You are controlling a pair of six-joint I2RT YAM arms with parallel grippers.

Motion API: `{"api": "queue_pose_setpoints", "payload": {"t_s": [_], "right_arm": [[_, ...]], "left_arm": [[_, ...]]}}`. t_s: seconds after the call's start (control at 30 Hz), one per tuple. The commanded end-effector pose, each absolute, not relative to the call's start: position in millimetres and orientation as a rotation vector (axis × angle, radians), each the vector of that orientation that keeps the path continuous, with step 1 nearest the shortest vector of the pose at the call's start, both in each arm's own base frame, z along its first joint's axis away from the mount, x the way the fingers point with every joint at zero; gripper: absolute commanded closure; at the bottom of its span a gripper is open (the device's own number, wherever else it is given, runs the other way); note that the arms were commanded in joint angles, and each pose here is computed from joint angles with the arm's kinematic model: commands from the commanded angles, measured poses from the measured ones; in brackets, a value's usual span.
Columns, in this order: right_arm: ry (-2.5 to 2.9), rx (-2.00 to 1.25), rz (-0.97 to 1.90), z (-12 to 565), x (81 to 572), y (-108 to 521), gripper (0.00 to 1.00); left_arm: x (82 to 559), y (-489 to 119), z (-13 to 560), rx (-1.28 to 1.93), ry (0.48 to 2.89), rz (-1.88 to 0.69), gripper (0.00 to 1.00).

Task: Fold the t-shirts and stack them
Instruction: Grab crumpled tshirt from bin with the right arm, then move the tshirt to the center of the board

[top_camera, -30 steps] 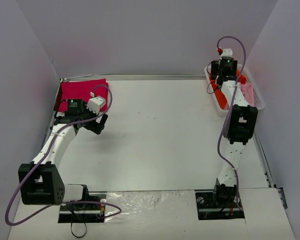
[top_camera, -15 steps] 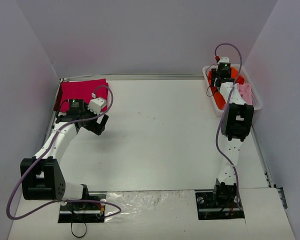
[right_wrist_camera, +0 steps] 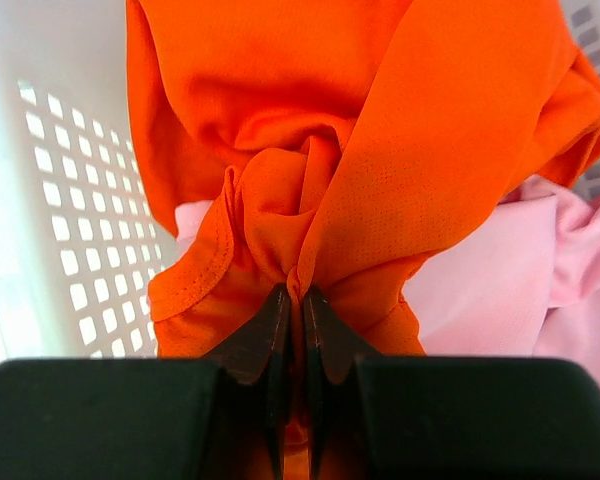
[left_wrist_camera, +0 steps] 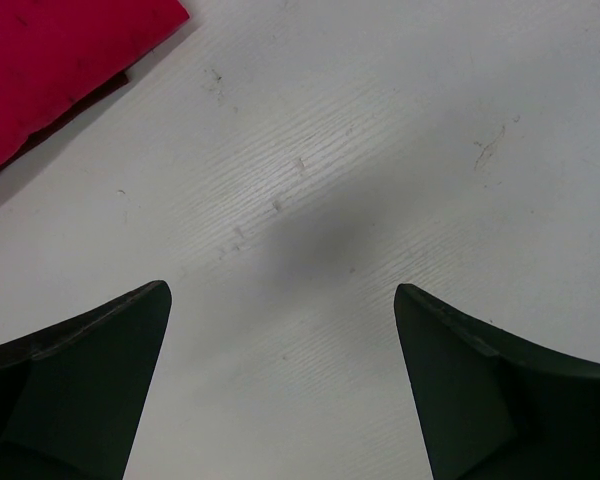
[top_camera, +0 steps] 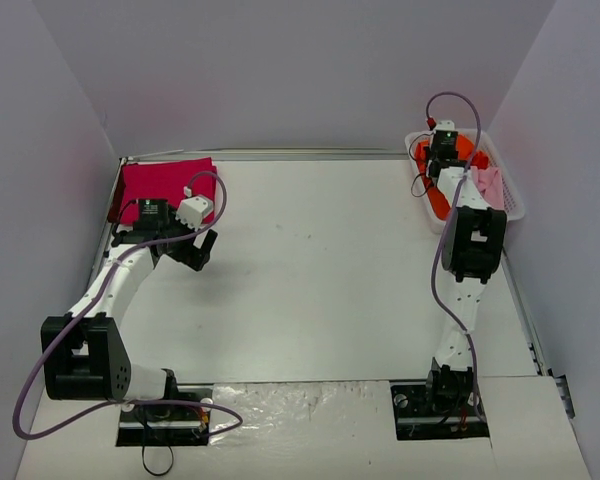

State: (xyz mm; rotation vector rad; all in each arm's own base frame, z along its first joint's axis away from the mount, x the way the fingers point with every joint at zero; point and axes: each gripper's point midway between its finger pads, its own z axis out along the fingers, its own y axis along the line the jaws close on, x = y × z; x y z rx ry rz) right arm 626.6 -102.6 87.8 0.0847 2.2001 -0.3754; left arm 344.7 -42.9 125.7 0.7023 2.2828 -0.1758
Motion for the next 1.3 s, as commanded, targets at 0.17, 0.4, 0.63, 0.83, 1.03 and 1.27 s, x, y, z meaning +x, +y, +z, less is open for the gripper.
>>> {"api": "queue_pose_setpoints", "payload": {"t_s": [0.17, 0.4, 0.63, 0.83, 1.03, 1.27], "right_arm": [[2.144, 0.096, -0.342, 153.4, 597.2, -96.7, 1.0], [2.071, 0.087, -0.346, 202.3, 582.3, -90.4, 1.0], [1.994, 0.065, -0.359, 244.9, 577.4, -75.6, 1.0], [1.861, 0.022, -0.299, 314.7, 565.0, -25.8, 1.0], [1.696, -0.075, -0.197, 407.2, 526.1, 43.4, 1.0], [1.585, -0.226, -0.099, 477.0, 462.8, 106.4, 1.0]], "left_arm": [[346.3, -46.4, 142.1, 0.72, 2.235, -0.194, 0.06], [344.8, -48.2, 148.8, 0.714, 2.215, -0.201, 0.06], [345.0, -48.9, 152.6, 0.71, 2.206, -0.203, 0.06], [344.9, -49.0, 153.1, 0.708, 2.205, -0.203, 0.06], [345.3, -49.5, 153.6, 0.707, 2.201, -0.206, 0.06], [344.8, -49.5, 158.5, 0.706, 2.188, -0.201, 0.06]]}}
